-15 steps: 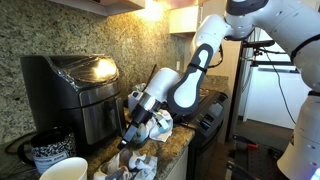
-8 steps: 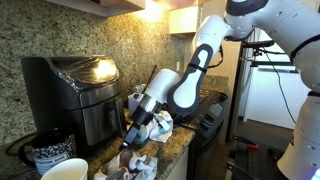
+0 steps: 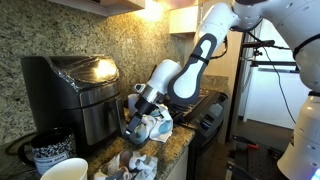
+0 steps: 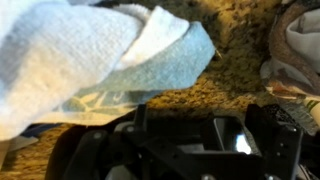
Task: Pull the food basket out then push it in
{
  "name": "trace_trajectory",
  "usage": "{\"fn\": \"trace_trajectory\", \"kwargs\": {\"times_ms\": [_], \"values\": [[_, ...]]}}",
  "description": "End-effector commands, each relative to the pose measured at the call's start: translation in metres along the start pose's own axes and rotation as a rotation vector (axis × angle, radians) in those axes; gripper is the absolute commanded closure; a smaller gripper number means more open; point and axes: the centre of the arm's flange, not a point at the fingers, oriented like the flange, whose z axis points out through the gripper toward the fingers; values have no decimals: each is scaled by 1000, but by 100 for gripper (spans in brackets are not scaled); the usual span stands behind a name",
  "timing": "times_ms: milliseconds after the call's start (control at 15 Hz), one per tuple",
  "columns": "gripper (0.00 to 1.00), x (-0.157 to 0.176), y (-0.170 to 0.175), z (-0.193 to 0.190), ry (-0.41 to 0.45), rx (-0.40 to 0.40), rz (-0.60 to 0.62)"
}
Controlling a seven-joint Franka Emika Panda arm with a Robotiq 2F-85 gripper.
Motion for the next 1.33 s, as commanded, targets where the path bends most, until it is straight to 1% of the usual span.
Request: {"fn": "trace_trajectory", "kwargs": {"times_ms": [0,400,600,867,1267], "values": [[0,11,5,-36,-52,-55,0],[0,22,20,-63,-185,-111,-6],[0,31,21,-77,-244,-134,-4],[0,46,17,-98,-266,-173,49],[0,69,20,-139,-219,-319,106]]}}
